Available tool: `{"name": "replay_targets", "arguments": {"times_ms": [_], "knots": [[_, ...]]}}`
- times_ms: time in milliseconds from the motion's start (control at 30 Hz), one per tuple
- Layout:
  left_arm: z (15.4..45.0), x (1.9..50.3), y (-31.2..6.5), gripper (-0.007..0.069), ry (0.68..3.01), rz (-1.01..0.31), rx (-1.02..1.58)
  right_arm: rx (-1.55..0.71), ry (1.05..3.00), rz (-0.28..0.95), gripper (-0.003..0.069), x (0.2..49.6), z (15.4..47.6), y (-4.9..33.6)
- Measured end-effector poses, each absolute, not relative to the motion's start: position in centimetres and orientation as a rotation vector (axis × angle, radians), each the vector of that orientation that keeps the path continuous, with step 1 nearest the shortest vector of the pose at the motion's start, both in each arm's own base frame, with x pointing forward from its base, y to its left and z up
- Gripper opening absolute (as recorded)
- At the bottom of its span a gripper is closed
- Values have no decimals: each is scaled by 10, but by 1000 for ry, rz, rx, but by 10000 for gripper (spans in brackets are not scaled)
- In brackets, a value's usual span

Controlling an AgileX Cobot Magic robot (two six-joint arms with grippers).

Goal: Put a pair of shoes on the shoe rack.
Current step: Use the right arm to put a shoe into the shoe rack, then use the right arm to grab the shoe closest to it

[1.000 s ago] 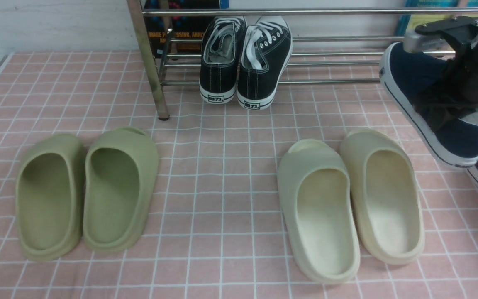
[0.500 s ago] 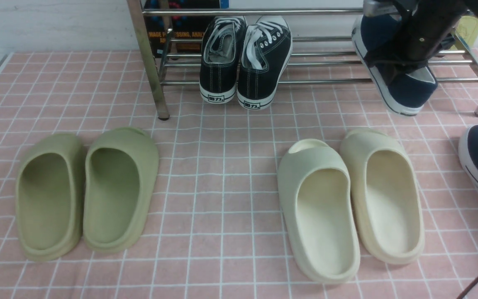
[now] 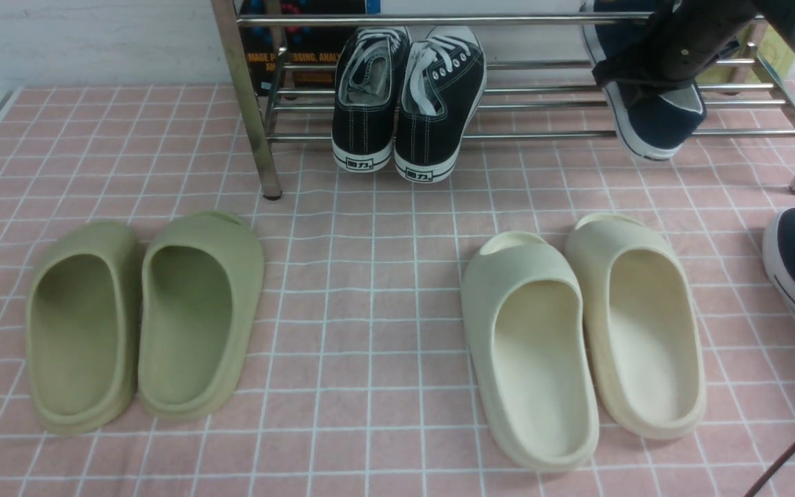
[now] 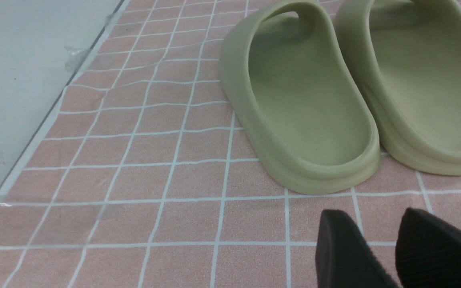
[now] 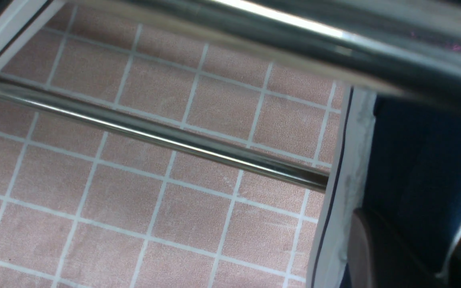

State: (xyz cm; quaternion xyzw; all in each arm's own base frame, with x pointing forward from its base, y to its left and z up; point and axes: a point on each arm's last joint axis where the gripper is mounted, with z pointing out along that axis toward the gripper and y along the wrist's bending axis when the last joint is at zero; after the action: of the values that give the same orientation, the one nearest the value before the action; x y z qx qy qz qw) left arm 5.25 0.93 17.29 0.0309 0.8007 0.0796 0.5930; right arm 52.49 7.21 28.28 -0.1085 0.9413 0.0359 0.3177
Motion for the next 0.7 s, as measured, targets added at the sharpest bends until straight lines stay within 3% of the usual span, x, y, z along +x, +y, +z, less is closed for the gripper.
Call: {"name": "replay_targets", "arguments": {"times_ms": [200,267,367,533,700], "knots": [[173,52,9,237,1861,185,72,-291,2507,96,263,521,284,72],[173,52,9,237,1861,185,72,-298,2539,93,369,513,294,70],[173,52,9,237,1861,185,72,-302,2539,91,445,503,313,69],[173,52,9,237,1862,185,72,-281,2492,96,473,469,362,64],[173,52,9,237,1862,185,72,-277,2577,64,461,418,374,54]]}}
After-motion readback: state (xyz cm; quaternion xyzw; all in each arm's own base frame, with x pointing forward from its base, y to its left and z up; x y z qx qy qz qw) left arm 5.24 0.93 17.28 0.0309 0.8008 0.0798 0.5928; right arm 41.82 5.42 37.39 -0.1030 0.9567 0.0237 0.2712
